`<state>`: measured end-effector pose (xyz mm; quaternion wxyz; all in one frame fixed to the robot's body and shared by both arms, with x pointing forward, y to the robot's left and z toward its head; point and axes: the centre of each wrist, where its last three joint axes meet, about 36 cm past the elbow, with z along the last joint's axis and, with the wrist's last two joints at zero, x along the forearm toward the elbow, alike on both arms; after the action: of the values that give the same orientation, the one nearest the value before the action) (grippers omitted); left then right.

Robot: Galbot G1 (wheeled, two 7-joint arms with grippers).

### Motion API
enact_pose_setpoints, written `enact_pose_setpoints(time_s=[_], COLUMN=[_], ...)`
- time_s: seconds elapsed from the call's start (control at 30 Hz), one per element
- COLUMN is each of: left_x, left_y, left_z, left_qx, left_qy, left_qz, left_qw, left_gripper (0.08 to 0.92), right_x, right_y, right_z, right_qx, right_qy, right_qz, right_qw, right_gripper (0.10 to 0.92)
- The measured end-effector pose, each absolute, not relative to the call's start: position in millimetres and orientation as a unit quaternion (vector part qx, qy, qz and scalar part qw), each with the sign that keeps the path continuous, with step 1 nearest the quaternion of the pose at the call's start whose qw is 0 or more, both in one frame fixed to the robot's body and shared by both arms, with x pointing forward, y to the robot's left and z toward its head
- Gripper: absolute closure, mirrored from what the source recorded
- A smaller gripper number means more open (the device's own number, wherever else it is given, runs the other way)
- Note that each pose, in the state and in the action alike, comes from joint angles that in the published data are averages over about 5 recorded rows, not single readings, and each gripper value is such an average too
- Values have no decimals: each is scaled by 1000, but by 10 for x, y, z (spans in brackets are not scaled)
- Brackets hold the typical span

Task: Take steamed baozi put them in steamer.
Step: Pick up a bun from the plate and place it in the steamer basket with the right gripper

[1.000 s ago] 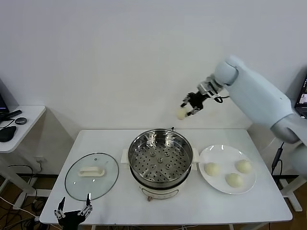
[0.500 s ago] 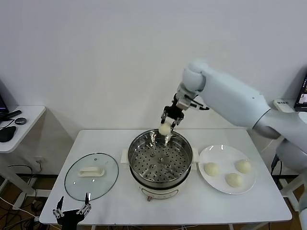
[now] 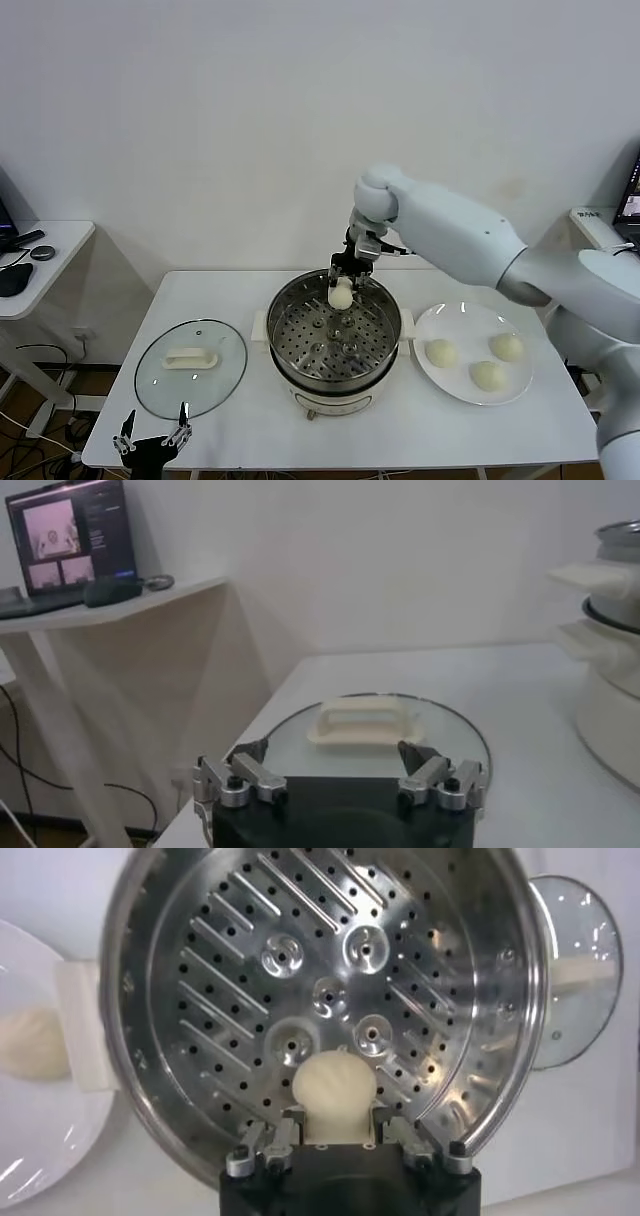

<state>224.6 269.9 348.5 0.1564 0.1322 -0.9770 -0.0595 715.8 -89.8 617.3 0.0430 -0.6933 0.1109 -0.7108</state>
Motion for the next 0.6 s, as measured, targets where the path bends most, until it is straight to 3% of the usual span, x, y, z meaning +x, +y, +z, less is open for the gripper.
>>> enact_pose_setpoints(time_s=[0.47,0.6], left_x=[2234,2234], left_y=[2685,2671], left_z=[3447,3432], left_qx=[131,129], left_qy=[-976,-976], left_qz=[-59,-58], left_qw=[163,164], left_gripper=[177,177], right_x=[7243,7261], right_y=[-737,-718], right_z=[5872,5850], right_qx=[-693,-693], right_qy=[114,120], right_qz=[-710,-710], right_qw=[38,38], right_gripper=[589,545])
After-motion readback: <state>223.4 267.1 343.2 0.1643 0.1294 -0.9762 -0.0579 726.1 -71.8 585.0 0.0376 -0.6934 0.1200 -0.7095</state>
